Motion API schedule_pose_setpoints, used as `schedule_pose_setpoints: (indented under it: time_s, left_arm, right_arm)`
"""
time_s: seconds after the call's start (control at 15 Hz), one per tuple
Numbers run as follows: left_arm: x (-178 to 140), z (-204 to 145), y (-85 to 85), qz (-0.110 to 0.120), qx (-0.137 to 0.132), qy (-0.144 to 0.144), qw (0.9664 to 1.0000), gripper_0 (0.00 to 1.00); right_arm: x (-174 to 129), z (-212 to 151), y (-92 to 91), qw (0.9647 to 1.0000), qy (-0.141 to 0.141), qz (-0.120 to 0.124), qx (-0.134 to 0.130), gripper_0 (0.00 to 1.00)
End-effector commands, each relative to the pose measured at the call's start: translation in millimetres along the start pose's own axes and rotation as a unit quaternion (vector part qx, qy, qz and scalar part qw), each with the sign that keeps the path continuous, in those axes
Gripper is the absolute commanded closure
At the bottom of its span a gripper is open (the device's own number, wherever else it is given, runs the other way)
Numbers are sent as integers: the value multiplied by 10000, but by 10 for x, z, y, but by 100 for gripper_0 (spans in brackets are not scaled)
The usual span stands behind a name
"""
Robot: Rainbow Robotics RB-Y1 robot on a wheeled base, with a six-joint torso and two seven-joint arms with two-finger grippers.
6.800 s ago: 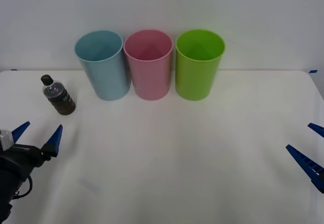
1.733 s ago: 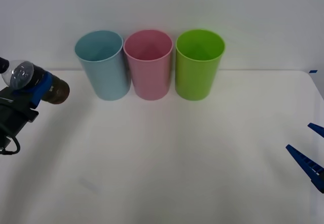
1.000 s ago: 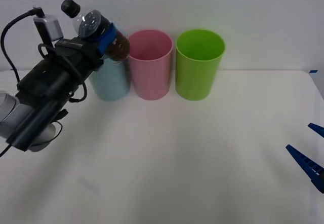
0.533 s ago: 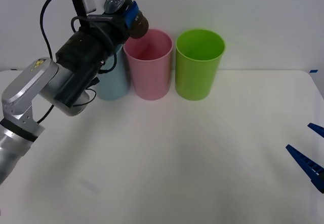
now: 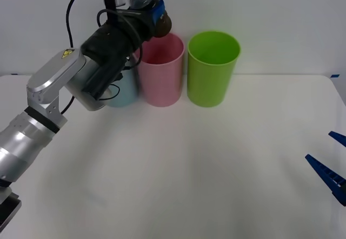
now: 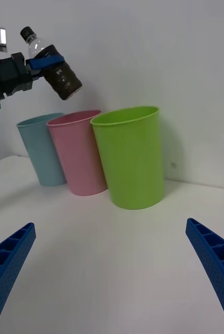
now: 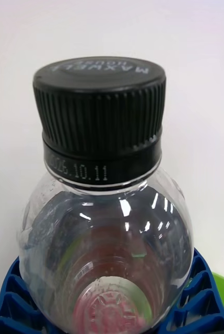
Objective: Grasp the object on the table and drop it into the matching bin: aluminum can to the light blue bin, PET bottle to the pink bin.
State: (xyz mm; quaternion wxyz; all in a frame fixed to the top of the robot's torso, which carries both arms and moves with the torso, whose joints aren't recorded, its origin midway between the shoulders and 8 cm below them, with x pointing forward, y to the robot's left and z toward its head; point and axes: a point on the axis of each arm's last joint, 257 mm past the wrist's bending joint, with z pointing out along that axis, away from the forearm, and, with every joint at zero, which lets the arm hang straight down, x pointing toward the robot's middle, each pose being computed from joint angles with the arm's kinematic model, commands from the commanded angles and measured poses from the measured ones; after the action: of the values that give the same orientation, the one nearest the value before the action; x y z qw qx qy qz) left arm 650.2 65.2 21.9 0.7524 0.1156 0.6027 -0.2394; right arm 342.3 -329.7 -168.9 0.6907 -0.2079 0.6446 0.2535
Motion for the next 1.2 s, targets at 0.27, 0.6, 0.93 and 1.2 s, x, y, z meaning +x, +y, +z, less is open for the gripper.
schedule_pose_setpoints:
  time_s: [0.27,0.6,0.93,1.2]
  left_arm:
    - [-3,44,-49,44,15,-17,10000,92]
    - [-10,44,-43,57,10,-25,10000,0]
    - [-10,44,-43,50,10,-26,10000,0]
    - [-9,25,-43,8,85,-14,10000,0]
  right_arm:
    - [0,0,0,10000,0,0,0,0]
    - [0,0,0,10000,0,0,0,0]
    - [0,0,0,10000,0,0,0,0]
    - [0,0,0,10000,0,0,0,0]
